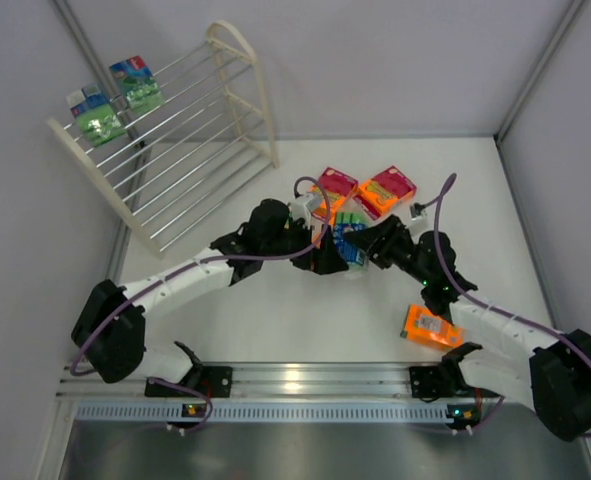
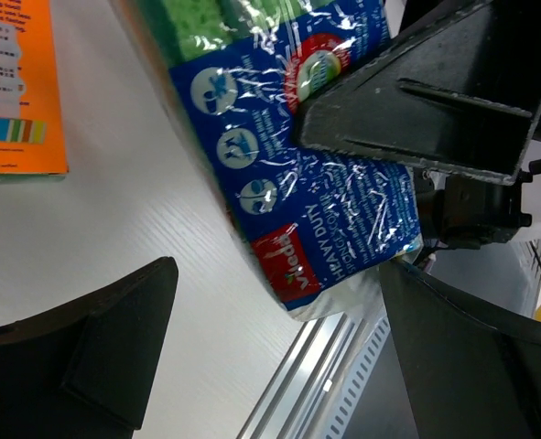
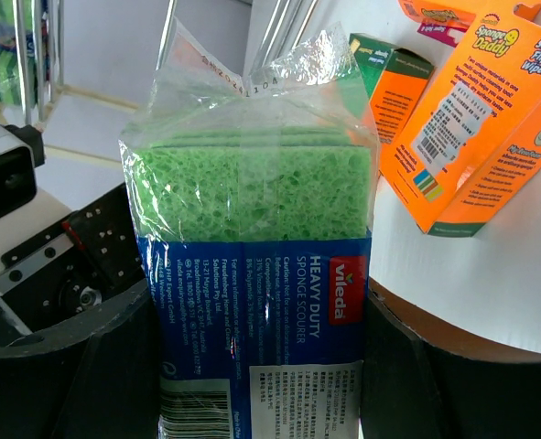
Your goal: Place and organize the cleaning sponges onto the shelf
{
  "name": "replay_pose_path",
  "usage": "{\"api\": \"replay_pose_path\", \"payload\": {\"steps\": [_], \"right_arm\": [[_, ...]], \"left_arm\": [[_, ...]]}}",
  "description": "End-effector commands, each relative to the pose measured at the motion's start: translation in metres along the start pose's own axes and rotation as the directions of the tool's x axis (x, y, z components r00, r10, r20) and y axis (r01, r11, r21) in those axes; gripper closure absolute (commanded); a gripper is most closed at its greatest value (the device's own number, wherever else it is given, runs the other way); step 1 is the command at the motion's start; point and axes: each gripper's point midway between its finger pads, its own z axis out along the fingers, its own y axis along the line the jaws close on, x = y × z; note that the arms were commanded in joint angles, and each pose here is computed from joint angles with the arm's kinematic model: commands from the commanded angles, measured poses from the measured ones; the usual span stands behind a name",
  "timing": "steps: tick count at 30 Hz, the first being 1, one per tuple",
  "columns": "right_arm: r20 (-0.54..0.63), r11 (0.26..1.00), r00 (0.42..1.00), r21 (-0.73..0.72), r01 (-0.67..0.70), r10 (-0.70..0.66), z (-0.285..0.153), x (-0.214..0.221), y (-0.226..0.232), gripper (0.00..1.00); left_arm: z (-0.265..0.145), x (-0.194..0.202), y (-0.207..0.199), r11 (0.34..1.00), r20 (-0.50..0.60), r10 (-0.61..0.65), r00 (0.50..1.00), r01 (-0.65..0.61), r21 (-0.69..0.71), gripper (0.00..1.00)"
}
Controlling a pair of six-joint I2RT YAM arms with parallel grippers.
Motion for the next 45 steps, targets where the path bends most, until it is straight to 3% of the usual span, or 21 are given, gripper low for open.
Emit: {"api": "replay_pose_path", "payload": {"steps": [1, 6, 10, 13, 20, 24, 28, 31, 35, 38, 45], "right_arm": [[0.044, 0.995, 0.999, -0.100, 0.010, -0.006, 0.001, -0.005, 0.027, 0.39], [0.031, 0.995, 1.000, -0.103, 0.006, -0.002, 0.001, 0.000, 0.027, 0.39], [0.034, 0.994, 0.999, -0.105, 0.001, 0.003, 0.001, 0.002, 0.027, 0.38], [0.026, 0.995, 1.000, -0.104, 0.000, 0.003, 0.002, 0.004, 0.026, 0.37], [0.013, 0.996, 1.000, -0.091, -0.020, 0.021, 0.001, 0.013, 0.019, 0.37], [0.019, 0.997, 1.000, -0.068, -0.022, 0.023, 0.002, 0.014, 0.015, 0.26], [0.008, 1.000, 1.000, -0.027, -0.013, 0.013, 0.004, 0.015, 0.008, 0.09], [-0.017, 0.999, 1.000, 0.046, 0.015, -0.014, 0.005, 0.017, -0.003, 0.00], [-0.067, 0.964, 0.996, 0.255, 0.077, -0.061, -0.007, 0.022, -0.038, 0.00], [-0.039, 0.936, 0.994, 0.333, 0.112, -0.105, -0.020, 0.012, -0.048, 0.01], [-0.020, 0.833, 0.994, 0.544, 0.100, -0.107, -0.069, 0.004, -0.077, 0.01]], "left_arm": [[0.002, -0.023, -0.031, 0.993, 0.071, 0.058, 0.996, -0.064, 0.096, 0.02], [0.008, -0.023, -0.030, 0.994, 0.065, 0.041, 0.997, -0.047, 0.094, 0.03], [0.011, -0.019, -0.029, 0.995, 0.057, 0.038, 0.998, -0.043, 0.087, 0.21], [0.012, -0.017, -0.030, 0.996, 0.056, 0.040, 0.998, -0.045, 0.083, 0.24], [0.013, -0.020, -0.026, 0.996, 0.071, 0.055, 0.996, -0.060, 0.062, 0.47], [0.018, -0.015, -0.024, 0.996, 0.047, 0.051, 0.998, -0.054, 0.069, 0.69], [0.019, -0.013, -0.018, 0.997, 0.051, 0.065, 0.997, -0.067, 0.041, 0.80], [0.017, -0.010, -0.005, 0.996, 0.046, 0.085, 0.995, -0.084, -0.024, 0.80], [0.012, 0.019, 0.025, 0.986, -0.063, 0.089, 0.994, -0.097, -0.137, 0.80], [0.008, 0.038, 0.045, 0.972, -0.134, 0.099, 0.986, -0.125, -0.199, 0.80], [-0.017, 0.081, 0.075, 0.912, -0.348, 0.122, 0.930, -0.243, -0.330, 0.78]]}}
